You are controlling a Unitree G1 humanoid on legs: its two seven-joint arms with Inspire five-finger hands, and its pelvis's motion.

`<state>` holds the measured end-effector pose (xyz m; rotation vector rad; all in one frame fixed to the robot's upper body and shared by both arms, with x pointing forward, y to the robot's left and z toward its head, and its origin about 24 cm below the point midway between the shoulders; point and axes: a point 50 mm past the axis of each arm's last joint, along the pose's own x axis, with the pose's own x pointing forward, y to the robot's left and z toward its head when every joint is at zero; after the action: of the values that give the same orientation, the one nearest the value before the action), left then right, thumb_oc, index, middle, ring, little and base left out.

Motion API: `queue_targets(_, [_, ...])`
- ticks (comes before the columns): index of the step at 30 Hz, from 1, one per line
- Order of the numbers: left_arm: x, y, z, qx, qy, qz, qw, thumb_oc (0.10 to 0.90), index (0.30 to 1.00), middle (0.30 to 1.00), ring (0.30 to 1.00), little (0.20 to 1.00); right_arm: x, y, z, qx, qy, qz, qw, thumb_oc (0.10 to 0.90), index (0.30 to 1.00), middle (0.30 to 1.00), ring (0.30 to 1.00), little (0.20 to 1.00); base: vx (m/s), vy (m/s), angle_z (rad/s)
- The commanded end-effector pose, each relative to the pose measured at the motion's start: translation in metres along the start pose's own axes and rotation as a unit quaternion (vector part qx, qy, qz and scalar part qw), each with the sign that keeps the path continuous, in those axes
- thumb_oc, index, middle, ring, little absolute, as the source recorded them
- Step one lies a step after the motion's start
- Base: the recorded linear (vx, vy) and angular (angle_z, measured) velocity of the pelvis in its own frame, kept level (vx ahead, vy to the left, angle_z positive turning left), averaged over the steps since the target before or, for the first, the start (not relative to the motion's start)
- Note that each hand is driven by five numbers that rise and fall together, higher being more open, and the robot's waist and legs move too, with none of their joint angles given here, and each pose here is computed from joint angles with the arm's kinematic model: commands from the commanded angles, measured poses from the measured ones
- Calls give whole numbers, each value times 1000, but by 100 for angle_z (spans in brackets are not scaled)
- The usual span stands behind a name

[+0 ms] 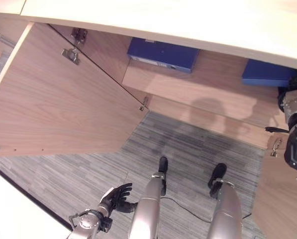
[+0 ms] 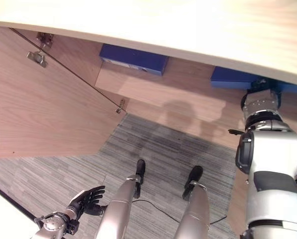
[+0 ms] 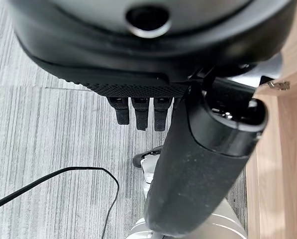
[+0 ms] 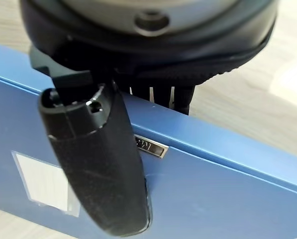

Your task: Put the empty folder in the office cabinet

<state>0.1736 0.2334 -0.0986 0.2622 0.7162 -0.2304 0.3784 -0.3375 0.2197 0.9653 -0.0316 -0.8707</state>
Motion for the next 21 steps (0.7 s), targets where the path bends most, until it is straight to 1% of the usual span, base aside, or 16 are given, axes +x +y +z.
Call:
queue_targets(1, [-10,27,-16,38,43,47,997,800,900,900,900,900,-3,6,19,-31,-37,-13,999,800,900,900,900,900,-61,-17,2])
queue_targets(2, [-8,20,-16,40,41,38,998,800,900,900,900,900,-4,6,9,-48,-31,-20,998,800,900,900,900,900,-36,-1,2])
queue_targets(4, [-7,17,-16,42,41,32,998,800,900,900,900,900,-3,5,4,-51,-26,-24,998,800,900,900,900,900,-129,22,-3])
queue_targets(5, [-7,14,-23,44,58,30,997,800,900,900,900,900,-2,1,-3,-48,-15,-30,998,800,900,900,900,900,-130,11,-10])
queue_targets(9, [-3,9,-31,39,79,39,995,800,900,900,900,900,2,-12,-12,-55,-10,-49,997,800,900,900,900,900,-9,-8,-4])
queue_targets(10, [-1,6,-32,32,82,42,995,800,900,900,900,900,5,-23,-13,-52,-12,-73,996,800,900,900,900,900,0,0,0])
queue_targets(11, [-1,6,-32,32,82,42,995,800,900,900,900,900,5,-23,-14,-52,-12,-74,996,800,900,900,900,900,0,0,0])
queue_targets(13, [2,-1,-34,27,90,45,995,800,900,900,900,900,7,-34,-26,-57,-3,-101,993,800,900,900,900,900,-6,-4,2])
queue_targets(21, [8,-11,-33,14,93,47,994,800,900,900,900,900,6,-40,-46,-67,6,-110,992,800,900,900,900,900,0,0,0])
